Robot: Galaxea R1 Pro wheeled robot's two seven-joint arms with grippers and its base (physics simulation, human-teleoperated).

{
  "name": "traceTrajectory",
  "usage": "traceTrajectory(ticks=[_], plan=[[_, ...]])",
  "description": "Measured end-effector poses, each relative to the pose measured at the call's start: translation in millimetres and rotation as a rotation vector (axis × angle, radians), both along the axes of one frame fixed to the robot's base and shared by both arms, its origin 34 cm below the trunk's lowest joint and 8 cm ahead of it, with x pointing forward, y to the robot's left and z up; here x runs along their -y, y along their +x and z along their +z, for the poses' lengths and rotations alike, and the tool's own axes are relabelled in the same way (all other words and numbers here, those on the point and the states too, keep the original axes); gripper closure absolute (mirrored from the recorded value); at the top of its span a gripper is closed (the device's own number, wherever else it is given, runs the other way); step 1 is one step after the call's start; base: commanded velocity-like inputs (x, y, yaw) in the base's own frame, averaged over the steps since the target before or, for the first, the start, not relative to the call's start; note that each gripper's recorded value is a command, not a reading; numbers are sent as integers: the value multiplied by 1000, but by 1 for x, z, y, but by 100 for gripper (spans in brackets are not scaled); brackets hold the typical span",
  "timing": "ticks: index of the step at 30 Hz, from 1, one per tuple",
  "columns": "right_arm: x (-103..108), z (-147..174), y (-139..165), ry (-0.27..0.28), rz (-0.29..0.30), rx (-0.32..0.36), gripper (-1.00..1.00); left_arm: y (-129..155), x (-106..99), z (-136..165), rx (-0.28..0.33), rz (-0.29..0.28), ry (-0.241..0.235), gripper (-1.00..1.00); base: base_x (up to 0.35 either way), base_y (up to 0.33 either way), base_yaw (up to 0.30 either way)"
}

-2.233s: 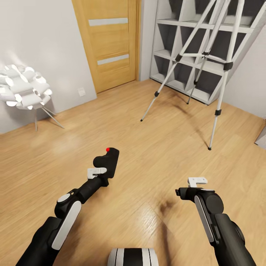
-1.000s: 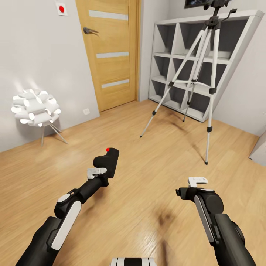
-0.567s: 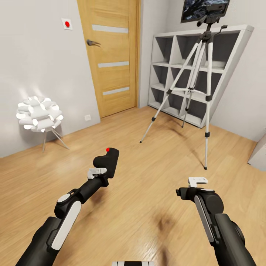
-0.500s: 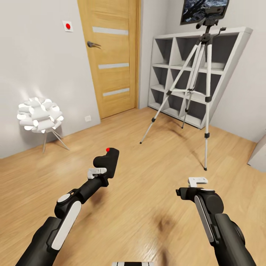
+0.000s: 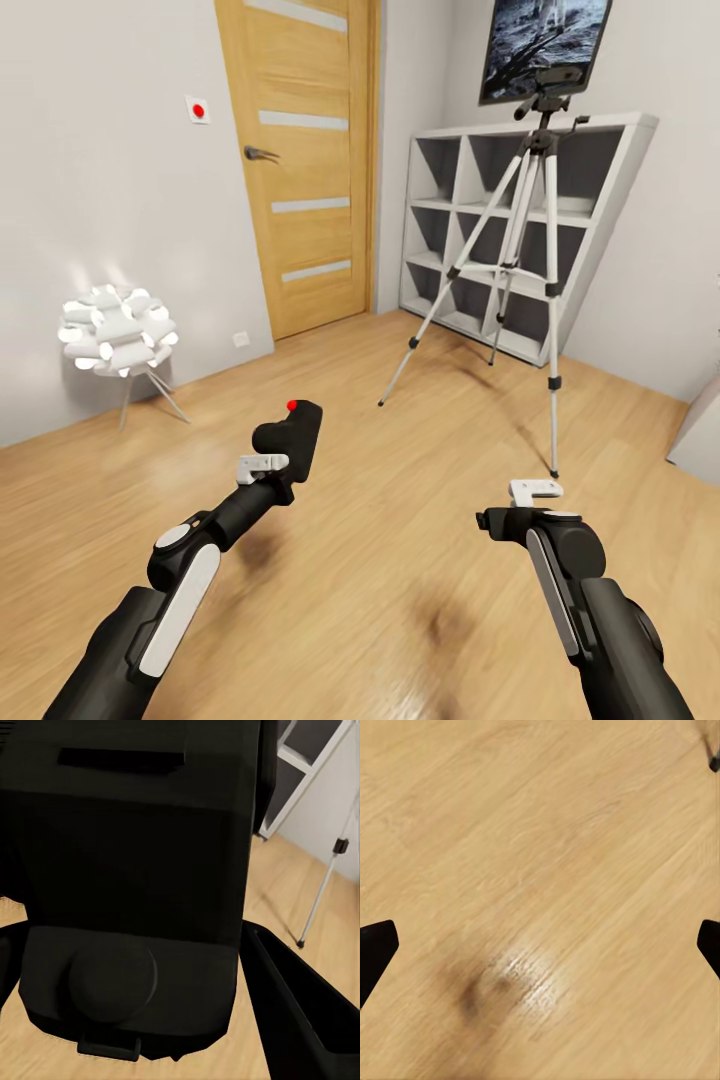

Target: Attach the digital camera to the camera tripod in the bedroom.

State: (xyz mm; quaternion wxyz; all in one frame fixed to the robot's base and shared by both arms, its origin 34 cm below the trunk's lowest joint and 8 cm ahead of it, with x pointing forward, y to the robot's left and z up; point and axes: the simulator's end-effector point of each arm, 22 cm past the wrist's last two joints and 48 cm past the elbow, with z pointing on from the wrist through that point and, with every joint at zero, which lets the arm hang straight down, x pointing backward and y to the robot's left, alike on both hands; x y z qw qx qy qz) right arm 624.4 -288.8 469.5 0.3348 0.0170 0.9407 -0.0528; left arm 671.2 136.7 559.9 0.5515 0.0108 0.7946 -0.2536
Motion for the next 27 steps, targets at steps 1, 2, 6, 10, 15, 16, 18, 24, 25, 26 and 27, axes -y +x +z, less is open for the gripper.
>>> traceTrajectory(ticks=[1,2,6,10,15,16,18,24,25,26,27], plan=[[0,2,0,0,0,4,-100,0,0,2,4,0,0,100,0,0,0],[0,5,0,0,0,8,-100,0,0,5,8,0,0,100,0,0,0],[0,14,1,0,0,24,-100,-2,0,15,25,0,0,100,0,0,0],[0,23,1,-1,0,41,-100,-3,0,25,41,1,1,100,0,0,0],[0,35,1,-1,0,61,-100,-4,0,37,61,1,1,100,0,0,0],[0,37,1,-1,0,65,-100,-5,0,40,65,1,1,100,0,0,0],[0,42,1,-1,0,74,-100,-6,0,45,73,1,1,100,0,0,0],[0,56,1,-1,0,98,-100,-8,0,60,97,1,2,100,0,0,0],[0,58,1,-1,0,102,-100,-9,0,62,101,1,2,100,0,0,0],[0,61,1,-1,0,106,-100,-9,0,65,105,1,2,100,0,0,0],[0,63,1,-1,1,110,-100,-10,0,67,109,1,1,100,0,0,0]])
